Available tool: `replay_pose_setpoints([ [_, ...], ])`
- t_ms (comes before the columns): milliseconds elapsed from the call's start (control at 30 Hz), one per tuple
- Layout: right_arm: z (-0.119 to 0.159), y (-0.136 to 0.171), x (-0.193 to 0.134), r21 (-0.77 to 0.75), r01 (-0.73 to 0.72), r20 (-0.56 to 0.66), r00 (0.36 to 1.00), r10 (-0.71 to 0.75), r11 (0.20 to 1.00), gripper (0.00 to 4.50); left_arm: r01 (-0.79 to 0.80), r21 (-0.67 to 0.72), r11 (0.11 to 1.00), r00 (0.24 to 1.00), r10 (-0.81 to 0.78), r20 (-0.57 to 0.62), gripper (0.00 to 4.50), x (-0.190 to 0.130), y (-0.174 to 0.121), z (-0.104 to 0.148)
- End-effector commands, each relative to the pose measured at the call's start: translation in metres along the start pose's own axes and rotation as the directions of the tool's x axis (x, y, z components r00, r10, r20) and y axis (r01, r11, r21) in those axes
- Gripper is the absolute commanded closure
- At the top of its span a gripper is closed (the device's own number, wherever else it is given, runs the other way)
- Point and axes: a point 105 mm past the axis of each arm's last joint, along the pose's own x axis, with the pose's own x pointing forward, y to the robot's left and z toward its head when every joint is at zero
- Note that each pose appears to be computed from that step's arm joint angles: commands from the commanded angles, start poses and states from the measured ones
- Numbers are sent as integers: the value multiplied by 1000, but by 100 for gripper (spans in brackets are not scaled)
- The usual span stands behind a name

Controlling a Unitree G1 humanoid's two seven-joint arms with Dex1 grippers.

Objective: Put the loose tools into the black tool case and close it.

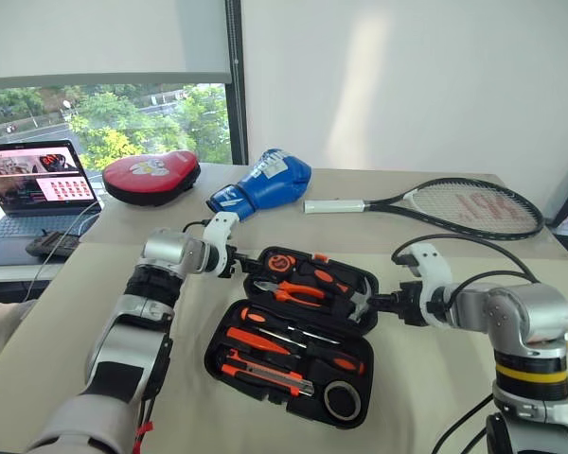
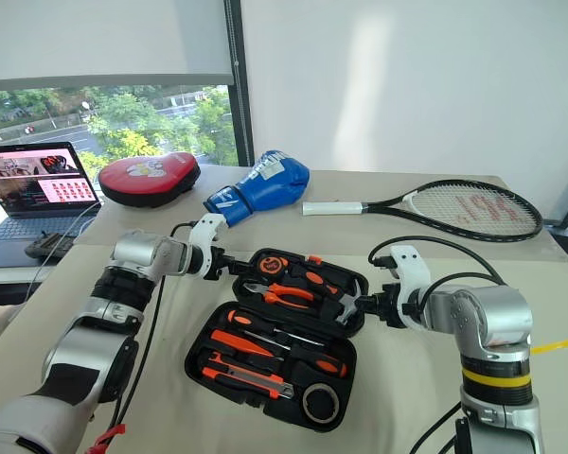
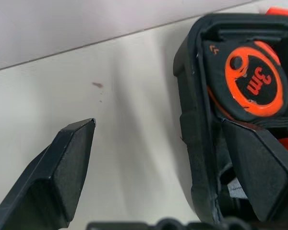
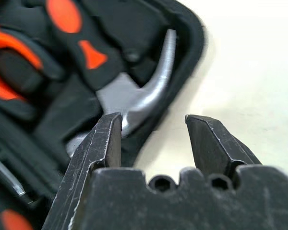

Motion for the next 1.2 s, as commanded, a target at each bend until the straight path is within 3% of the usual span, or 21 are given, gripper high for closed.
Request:
replay_pose_setpoints([
  [33, 11, -6, 4, -6, 3, 15, 1000, -3, 1000, 200, 25, 31, 999, 1000, -25, 4, 0, 4, -6, 9],
  [67, 11, -8, 6, -4, 0, 9, 1000, 0, 1000, 251, 35, 16, 999, 999, -35, 7, 52, 6, -6, 9],
  [100, 11, -9, 7, 6, -5, 6, 1000, 5, 1000, 271, 41, 10, 999, 999, -41, 5, 70, 7, -6, 9],
  [267, 13, -3, 11, -17, -36, 5, 999, 36, 999, 438, 61, 14, 998, 998, -61, -3, 243, 12, -6, 7],
  [433, 30, -8, 14, -30, -7, 65, 998, 9, 1000, 450, 107, 5, 994, 993, -107, 54, 419, 14, -13, 18],
  [467, 37, -10, 14, -36, 3, 88, 996, 1, 999, 450, 106, 8, 994, 992, -106, 75, 438, 14, -13, 22],
  [733, 84, -15, 20, -99, 31, 254, 967, -5, 995, 450, 98, 33, 995, 972, -103, 212, 438, 7, -14, 52],
  [933, 117, -4, 10, -336, 129, 462, 886, 43, 933, 450, 45, 307, 951, 891, -177, 418, 438, -9, -28, 90],
  [1000, 125, 13, -6, -379, 124, 567, 814, 124, 917, 450, 21, 468, 884, 818, -285, 500, 438, -24, -44, 99],
  [1067, 124, 26, -26, -423, 168, 649, 742, 168, 890, 450, -19, 624, 782, 749, -402, 527, 438, -43, -61, 92],
  [1133, 113, 40, -44, -484, 196, 685, 691, 231, 853, 450, -111, 741, 662, 706, -473, 527, 438, -60, -74, 76],
  [1200, 90, 52, -57, -530, 210, 675, 691, 259, 821, 450, -188, 849, 494, 721, -518, 461, 438, -72, -79, 42],
])
